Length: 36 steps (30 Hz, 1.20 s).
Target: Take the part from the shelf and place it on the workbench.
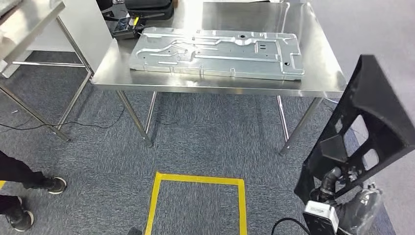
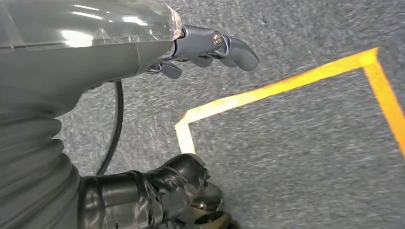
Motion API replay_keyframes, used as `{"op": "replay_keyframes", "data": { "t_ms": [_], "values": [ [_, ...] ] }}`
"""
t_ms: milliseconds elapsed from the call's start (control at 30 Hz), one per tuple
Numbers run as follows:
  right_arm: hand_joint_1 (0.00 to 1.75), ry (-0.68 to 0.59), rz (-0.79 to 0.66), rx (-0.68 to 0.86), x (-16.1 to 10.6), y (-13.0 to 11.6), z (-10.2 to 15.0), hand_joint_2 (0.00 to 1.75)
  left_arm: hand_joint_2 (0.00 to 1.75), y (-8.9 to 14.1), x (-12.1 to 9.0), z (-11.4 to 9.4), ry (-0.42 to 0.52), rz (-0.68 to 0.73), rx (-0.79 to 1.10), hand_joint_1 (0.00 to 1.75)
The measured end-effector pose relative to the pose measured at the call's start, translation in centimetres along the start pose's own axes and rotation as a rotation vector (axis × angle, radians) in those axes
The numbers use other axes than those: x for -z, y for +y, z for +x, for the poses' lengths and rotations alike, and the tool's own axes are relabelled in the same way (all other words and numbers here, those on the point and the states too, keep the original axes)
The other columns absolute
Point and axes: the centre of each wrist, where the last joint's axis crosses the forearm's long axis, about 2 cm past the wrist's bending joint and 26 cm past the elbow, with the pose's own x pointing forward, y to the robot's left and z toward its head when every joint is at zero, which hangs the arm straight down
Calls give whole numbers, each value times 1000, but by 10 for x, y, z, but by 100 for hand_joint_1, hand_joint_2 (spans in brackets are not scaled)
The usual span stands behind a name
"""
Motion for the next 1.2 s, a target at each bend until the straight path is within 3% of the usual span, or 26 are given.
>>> {"op": "replay_keyframes", "data": {
  "t_ms": [1200],
  "values": [
    [175, -34, -21, -13, 9, -5, 1, 175, 175, -1, -2, -2, 6, -7, 8, 0]
  ]
}}
